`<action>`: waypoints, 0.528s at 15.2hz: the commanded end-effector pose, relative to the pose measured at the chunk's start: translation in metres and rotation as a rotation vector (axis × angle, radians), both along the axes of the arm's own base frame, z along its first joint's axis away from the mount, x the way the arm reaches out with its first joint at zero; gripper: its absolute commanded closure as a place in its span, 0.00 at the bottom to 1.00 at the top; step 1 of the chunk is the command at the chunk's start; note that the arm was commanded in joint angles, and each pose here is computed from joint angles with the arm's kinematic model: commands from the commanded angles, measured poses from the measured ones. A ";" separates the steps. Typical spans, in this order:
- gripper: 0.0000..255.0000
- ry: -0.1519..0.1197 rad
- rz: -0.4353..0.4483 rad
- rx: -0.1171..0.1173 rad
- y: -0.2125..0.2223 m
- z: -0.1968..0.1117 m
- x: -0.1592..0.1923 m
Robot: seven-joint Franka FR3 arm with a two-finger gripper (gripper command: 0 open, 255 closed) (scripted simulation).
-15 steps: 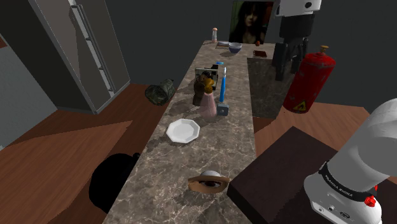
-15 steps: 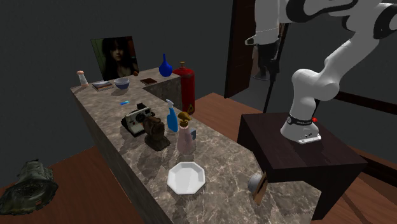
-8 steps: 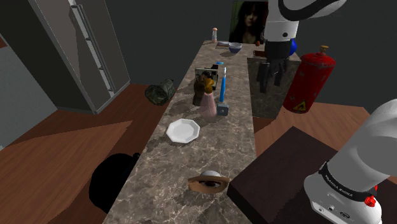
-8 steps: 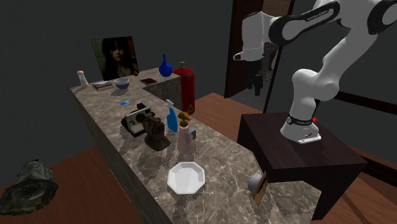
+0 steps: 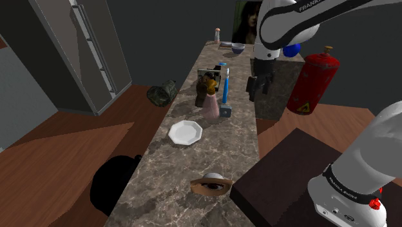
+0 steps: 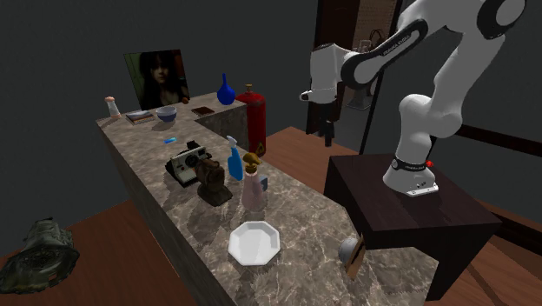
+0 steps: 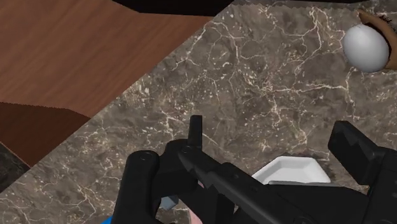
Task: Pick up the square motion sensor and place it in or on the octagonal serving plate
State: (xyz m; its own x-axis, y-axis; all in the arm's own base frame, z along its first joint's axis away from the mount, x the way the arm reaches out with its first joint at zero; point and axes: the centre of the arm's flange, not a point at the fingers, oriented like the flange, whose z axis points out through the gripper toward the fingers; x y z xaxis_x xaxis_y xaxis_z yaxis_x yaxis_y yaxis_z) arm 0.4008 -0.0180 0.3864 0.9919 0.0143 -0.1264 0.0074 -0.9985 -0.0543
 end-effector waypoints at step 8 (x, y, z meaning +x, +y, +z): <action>0.00 -0.061 0.001 -0.010 -0.036 -0.087 0.064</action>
